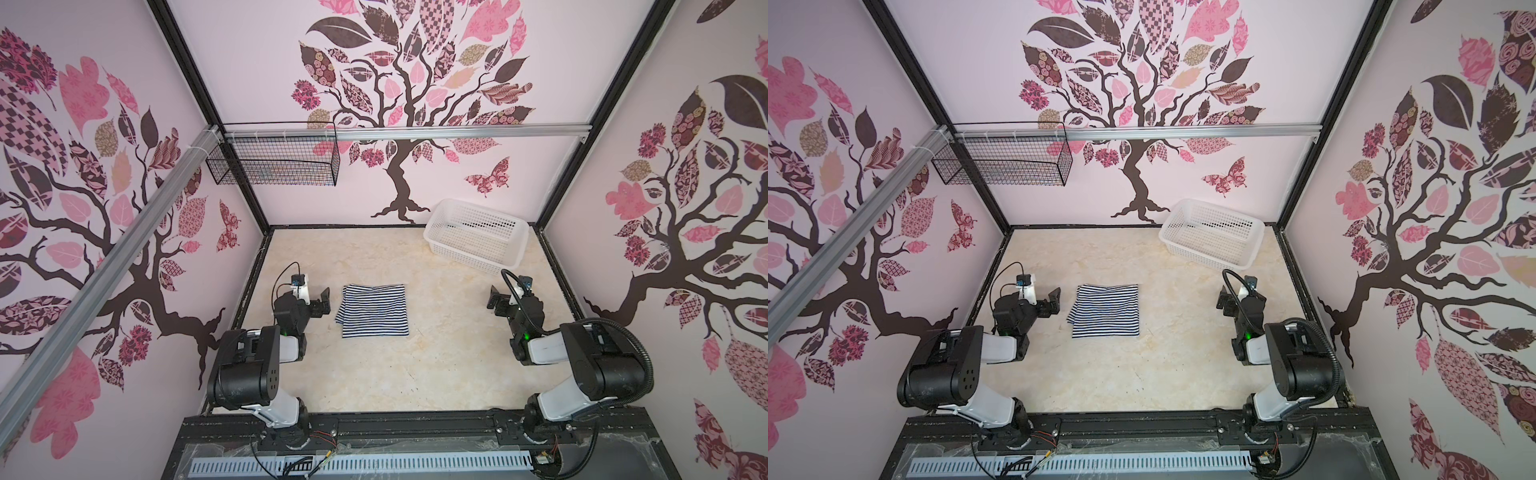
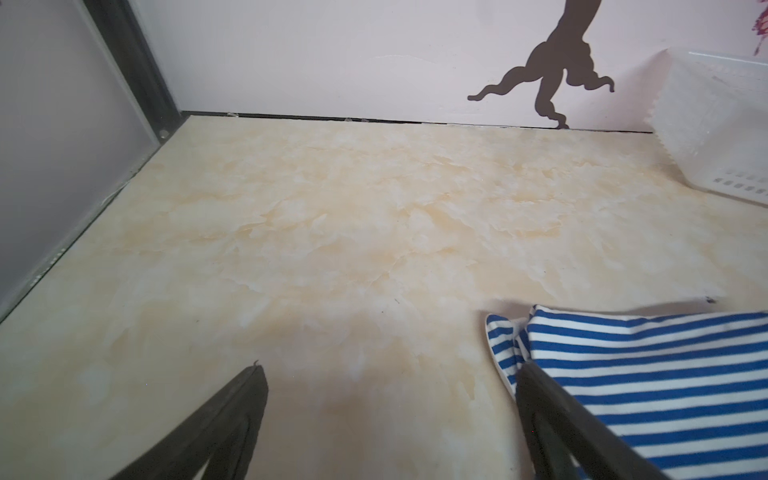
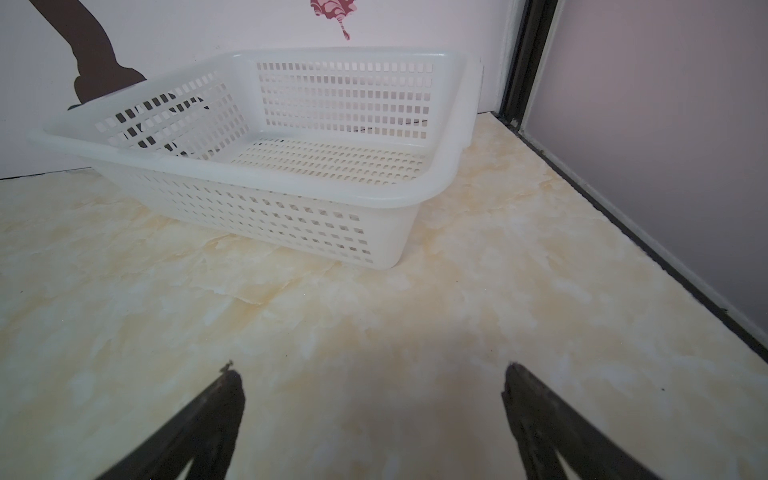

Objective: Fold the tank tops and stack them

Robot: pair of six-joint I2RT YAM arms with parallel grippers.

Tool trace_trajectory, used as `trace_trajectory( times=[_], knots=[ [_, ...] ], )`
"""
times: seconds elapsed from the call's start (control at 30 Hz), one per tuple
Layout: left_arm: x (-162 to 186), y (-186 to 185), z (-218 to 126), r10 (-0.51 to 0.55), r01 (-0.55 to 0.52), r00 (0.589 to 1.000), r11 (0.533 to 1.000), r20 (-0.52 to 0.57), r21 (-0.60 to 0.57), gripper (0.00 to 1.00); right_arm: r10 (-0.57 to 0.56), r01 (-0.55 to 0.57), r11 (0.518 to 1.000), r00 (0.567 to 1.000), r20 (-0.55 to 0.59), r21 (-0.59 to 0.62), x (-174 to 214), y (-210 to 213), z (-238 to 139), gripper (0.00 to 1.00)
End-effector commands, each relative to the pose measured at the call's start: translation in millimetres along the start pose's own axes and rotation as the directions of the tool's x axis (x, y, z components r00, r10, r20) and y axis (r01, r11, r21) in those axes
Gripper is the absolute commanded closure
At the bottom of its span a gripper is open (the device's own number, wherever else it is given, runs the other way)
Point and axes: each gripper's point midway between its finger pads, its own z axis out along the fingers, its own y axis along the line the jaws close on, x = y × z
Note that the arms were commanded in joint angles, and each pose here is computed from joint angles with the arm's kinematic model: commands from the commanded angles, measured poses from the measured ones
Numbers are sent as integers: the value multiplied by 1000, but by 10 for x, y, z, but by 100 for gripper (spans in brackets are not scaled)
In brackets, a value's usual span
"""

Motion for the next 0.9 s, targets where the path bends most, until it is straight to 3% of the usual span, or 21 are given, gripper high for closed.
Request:
trace_trajectory(
  times=[0.0, 0.87],
  knots=[
    [-105, 102, 25, -11, 13, 1000, 998, 23, -64, 3, 3, -3, 1000, 998, 56, -2, -174, 28, 18, 0],
    [-92, 95, 42, -6, 7, 1000, 998, 12, -70, 3, 1, -1, 1000, 998, 56, 1, -174, 31, 21, 0]
  ],
)
